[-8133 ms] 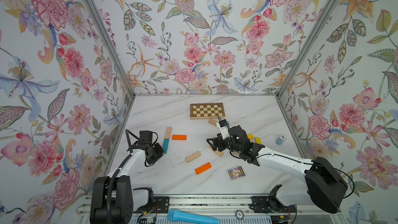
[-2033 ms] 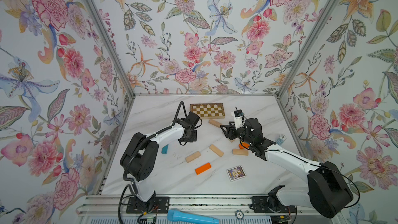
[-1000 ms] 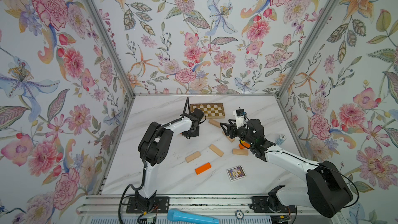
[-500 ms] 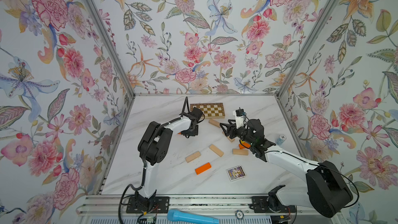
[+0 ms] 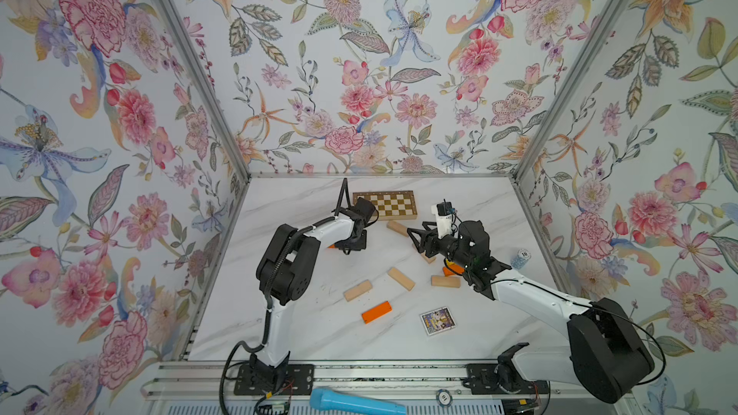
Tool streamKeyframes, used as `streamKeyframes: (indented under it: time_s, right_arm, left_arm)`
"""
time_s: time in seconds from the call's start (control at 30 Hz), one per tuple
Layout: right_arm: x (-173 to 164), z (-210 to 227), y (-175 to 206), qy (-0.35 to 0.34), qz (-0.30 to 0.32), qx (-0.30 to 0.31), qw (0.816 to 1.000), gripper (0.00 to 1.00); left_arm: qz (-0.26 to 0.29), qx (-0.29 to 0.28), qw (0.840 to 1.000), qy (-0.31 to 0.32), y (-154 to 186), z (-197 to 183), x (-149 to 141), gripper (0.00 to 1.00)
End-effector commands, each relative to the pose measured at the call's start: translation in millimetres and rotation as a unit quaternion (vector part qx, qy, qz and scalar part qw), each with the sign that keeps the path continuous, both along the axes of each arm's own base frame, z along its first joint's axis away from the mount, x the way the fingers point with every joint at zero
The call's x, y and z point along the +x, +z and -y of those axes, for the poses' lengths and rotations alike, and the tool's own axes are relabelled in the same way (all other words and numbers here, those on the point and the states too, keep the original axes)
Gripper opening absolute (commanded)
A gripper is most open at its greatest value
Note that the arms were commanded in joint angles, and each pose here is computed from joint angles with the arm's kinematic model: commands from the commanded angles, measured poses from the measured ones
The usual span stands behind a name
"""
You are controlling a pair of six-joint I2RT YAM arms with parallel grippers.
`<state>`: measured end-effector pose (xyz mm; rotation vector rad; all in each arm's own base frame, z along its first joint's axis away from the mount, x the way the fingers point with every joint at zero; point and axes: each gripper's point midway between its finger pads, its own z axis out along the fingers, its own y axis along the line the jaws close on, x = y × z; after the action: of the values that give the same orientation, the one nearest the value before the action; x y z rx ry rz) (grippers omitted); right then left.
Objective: Assemble the number 6 with building blocks
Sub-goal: Adjust the building block at the center of the board.
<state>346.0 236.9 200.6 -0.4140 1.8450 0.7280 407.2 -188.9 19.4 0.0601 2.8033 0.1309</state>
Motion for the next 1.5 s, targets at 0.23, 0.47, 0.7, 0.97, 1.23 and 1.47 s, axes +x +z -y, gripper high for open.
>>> streamKeyframes:
  time_s: [0.23, 0.47, 0.7, 0.97, 1.23, 1.47]
  right_arm:
    - [-1.5, -6.4, 1.7, 0.012, 0.004, 0.008, 1.000, 0.66]
    - [-1.8, -6.8, 2.0, 0.013, 0.005, 0.007, 1.000, 0.66]
    - [-2.0, -7.5, 2.1, 0.015, 0.005, 0.005, 1.000, 0.66]
    - [-4.7, -5.9, 7.6, 0.010, 0.013, 0.001, 1.000, 0.67]
    - [-5.8, -8.9, 8.4, 0.012, 0.013, -0.001, 1.000, 0.67]
    - [-4.1, -8.0, 4.0, 0.004, 0.003, -0.005, 1.000, 0.67]
  left_arm:
    - [-0.046, 0.035, 0.998, 0.000, -27.6, -22.8, -15.7, 0.32]
    - [-0.047, 0.031, 0.998, -0.003, -27.2, -21.7, -15.2, 0.32]
    - [-0.029, 0.010, 1.000, -0.004, -6.0, -14.8, -12.2, 0.41]
    - [0.023, -0.074, 0.997, 0.021, 49.1, -2.8, -18.6, 0.59]
    - [0.038, -0.091, 0.995, 0.032, 67.5, -3.7, -38.0, 0.59]
    - [0.044, -0.075, 0.992, 0.092, 71.3, -62.5, -34.3, 0.57]
